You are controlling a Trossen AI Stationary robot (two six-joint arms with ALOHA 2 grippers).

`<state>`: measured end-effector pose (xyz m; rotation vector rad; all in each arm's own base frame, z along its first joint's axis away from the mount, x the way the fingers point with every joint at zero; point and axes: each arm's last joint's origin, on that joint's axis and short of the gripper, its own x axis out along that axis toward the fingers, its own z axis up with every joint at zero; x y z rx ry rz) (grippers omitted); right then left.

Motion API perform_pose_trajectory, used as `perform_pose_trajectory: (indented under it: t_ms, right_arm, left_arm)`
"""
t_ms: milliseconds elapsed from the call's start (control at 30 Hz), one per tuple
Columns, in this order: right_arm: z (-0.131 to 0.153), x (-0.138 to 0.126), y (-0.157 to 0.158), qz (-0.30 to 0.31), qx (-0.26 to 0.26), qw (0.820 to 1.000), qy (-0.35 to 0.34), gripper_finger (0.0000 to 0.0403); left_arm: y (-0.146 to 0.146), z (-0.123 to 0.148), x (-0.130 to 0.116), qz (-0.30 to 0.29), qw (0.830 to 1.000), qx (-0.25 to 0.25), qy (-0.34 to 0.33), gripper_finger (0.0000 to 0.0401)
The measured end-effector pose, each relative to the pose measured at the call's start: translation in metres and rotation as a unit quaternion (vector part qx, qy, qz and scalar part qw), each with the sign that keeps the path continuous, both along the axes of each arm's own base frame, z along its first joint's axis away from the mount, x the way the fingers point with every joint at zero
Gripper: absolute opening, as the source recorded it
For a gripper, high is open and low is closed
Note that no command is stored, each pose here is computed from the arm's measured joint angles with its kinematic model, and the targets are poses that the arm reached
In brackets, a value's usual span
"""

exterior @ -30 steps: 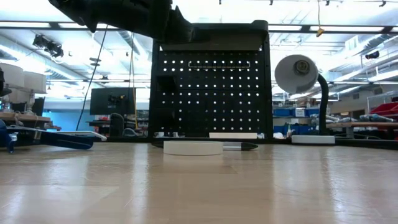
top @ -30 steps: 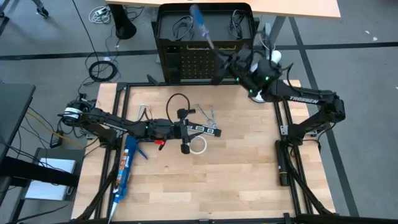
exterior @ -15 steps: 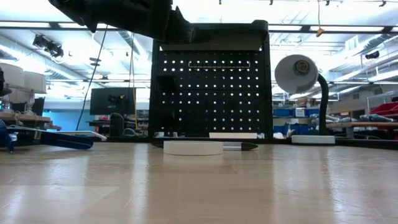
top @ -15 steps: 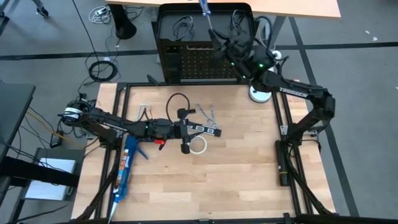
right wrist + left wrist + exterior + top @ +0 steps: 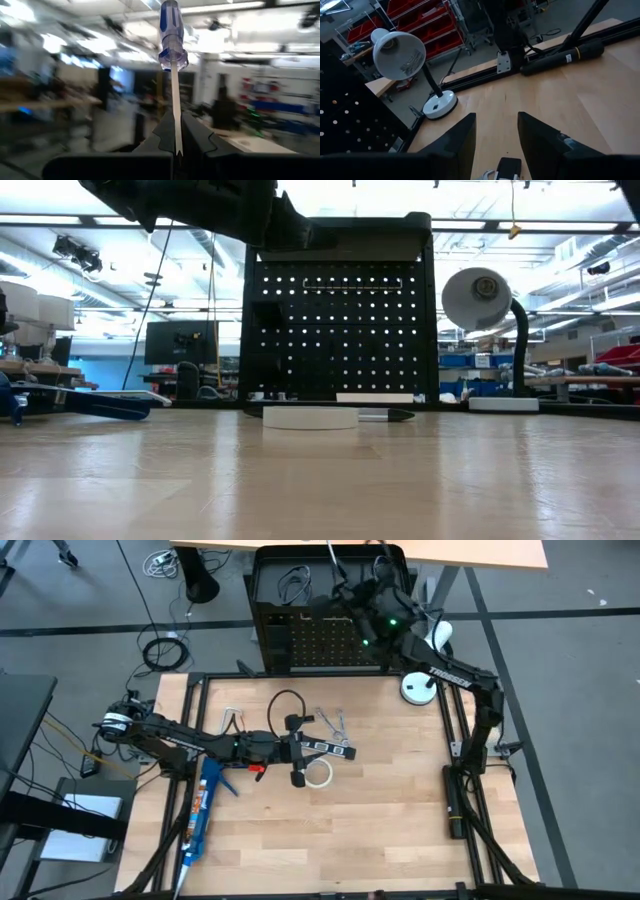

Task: Hang tools onto peg board
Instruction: Put the blue screwdriver on top of the pegboard

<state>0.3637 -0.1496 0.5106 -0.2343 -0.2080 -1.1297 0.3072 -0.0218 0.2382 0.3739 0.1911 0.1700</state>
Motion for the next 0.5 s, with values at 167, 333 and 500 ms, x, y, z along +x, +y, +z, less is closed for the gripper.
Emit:
perform_pose_trajectory:
  t_ms: [167,333,500]
  right_arm:
    - [-0.007,0.012,-0.01,-0.045,0.031,0.997,0.056,0.0021]
    - [-0.012,0.012,-0.02,-0.077,0.058,0.991,0.093,0.002]
    - [-0.015,0.006,-0.025,-0.082,0.085,0.988,0.1,0.002]
  left_arm:
    - [0.0,0.0,0.0,0.0,1.0,0.0,0.0,0.0152]
    - [0.0,-0.001,0.0,0.0,1.0,0.0,0.003,0.0152]
    - [0.0,-0.001,0.0,0.001,1.0,0.001,0.007,0.0152]
